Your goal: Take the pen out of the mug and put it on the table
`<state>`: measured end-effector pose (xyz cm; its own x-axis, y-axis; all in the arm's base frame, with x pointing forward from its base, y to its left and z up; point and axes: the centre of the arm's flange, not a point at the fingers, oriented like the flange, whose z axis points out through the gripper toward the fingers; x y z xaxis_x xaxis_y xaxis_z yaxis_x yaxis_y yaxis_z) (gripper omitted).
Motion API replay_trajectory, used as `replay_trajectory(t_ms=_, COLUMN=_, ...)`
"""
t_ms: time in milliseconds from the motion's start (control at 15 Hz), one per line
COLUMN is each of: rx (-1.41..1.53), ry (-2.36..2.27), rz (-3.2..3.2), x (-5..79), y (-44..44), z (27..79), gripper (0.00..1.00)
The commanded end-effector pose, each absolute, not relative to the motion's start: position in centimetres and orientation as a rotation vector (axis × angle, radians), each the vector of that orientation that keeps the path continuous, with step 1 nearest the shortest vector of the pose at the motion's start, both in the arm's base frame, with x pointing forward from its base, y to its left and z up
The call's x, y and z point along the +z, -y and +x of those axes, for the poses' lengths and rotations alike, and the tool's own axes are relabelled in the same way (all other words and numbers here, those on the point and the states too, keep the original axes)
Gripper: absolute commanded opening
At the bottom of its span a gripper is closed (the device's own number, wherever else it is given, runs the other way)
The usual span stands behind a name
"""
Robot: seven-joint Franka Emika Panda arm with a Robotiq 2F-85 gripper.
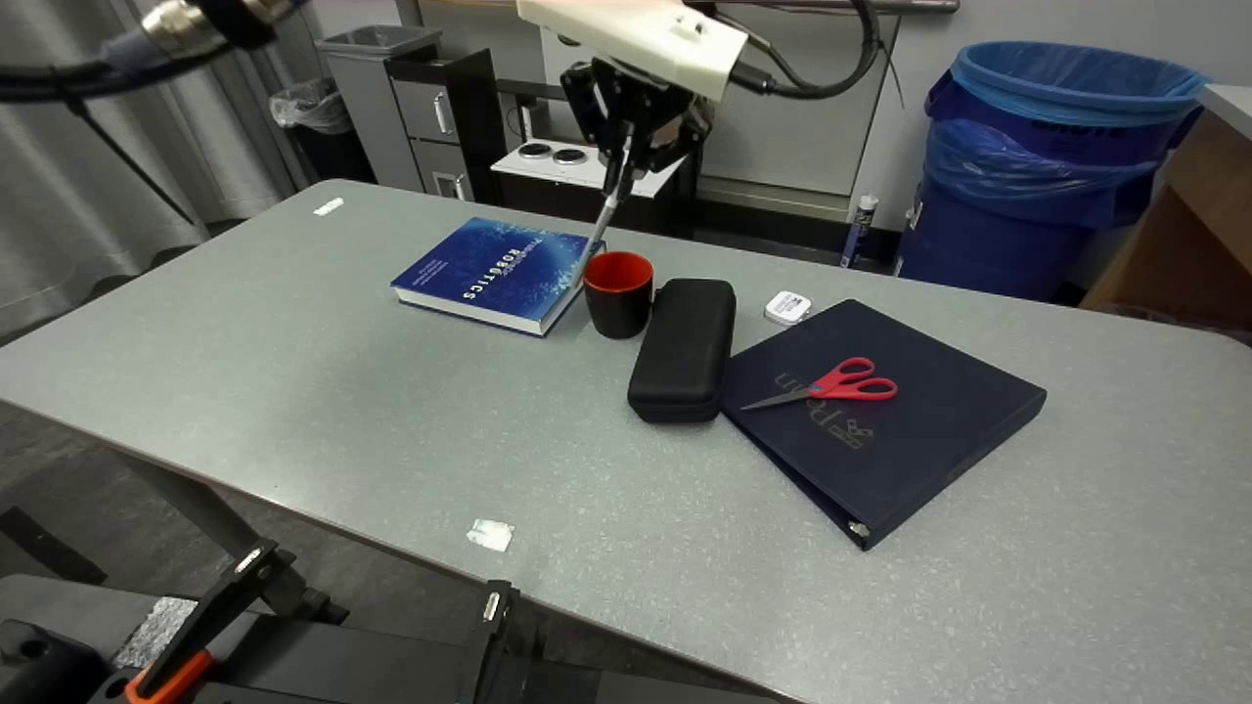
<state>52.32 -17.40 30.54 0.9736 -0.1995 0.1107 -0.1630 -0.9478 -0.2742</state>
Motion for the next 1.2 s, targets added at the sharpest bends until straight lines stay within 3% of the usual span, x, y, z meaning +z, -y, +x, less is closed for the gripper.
replay_trajectory(t_ms=0, rx=0.033, ry=-0.087, rz=-2.841, x=30.6, y=15.5, z=47.6, gripper=0.02)
replay_trajectory(t_ms=333, rx=0.313, ry=-0.102, rz=-2.964, x=23.0, y=12.9, z=50.5, gripper=0.02)
replay_trajectory(t_ms=800, rx=0.334, ry=-0.177, rz=-3.115, x=13.8, y=8.4, z=55.1, gripper=0.02)
replay_trajectory(t_ms=867, rx=0.329, ry=-0.187, rz=-3.122, x=13.3, y=8.2, z=55.5, gripper=0.06)
replay_trajectory(t_ms=933, rx=0.313, ry=-0.197, rz=-3.130, x=13.1, y=8.0, z=55.7, gripper=0.35)
replay_trajectory(t_ms=1067, rx=0.269, ry=-0.210, rz=-3.137, x=13.0, y=7.9, z=55.9, gripper=0.36)
replay_trajectory(t_ms=1133, rx=0.247, ry=-0.214, rz=-3.138, x=13.2, y=7.9, z=56.1, gripper=0.44)
